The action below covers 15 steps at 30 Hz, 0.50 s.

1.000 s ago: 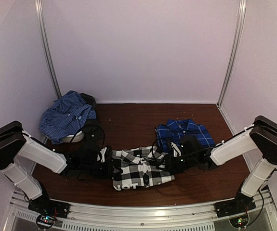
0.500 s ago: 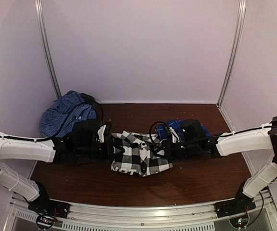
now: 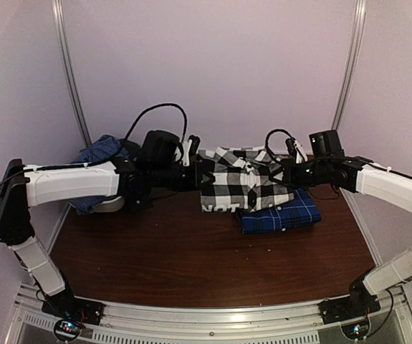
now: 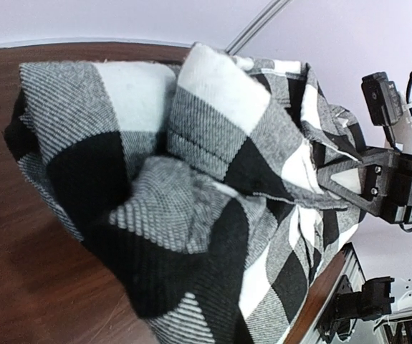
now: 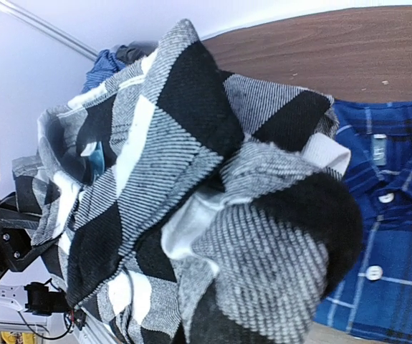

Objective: Fold and stack the long sleeve shirts
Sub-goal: Place the square-folded shirt on the square-folded shirt.

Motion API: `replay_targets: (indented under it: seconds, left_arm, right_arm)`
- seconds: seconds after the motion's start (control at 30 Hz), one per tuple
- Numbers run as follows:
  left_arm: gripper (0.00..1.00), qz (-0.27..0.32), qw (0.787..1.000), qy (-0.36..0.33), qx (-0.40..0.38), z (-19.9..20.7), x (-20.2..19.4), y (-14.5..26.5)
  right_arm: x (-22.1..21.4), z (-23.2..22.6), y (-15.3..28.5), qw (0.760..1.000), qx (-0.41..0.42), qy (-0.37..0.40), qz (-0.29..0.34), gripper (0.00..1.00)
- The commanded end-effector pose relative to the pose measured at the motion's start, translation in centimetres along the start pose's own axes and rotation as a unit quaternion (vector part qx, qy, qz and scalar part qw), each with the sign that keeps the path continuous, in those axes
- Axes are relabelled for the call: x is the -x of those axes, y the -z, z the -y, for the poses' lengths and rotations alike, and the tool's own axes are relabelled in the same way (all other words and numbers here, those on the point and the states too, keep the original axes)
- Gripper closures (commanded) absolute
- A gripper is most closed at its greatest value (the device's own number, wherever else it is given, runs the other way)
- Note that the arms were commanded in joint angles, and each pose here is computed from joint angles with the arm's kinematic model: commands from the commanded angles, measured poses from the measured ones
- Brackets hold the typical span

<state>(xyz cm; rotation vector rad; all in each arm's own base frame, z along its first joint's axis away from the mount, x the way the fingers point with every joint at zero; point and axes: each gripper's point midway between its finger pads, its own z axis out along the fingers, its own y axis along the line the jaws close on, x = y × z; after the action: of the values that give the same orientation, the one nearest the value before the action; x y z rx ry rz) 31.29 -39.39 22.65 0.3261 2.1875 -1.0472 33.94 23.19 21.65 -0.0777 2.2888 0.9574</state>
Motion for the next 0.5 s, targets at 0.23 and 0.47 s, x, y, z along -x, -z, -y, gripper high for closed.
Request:
replay_targets:
  seconds: [0.23,0.47]
  left_arm:
    - [1.00,-0.038,0.996,-0.039,-0.071,1.7,3.1,-12.7]
    - [1.00,-0.088,0.993,-0.003,-0.082,-1.2,-1.3,-17.7]
  right_arm:
    - [2.6,13.1,2.7,0.989,-0.144,-0.022,-0.015,1.00]
    - [0.8,18.2,1.4,0.982,-0.174,-0.045,-0.052,1.00]
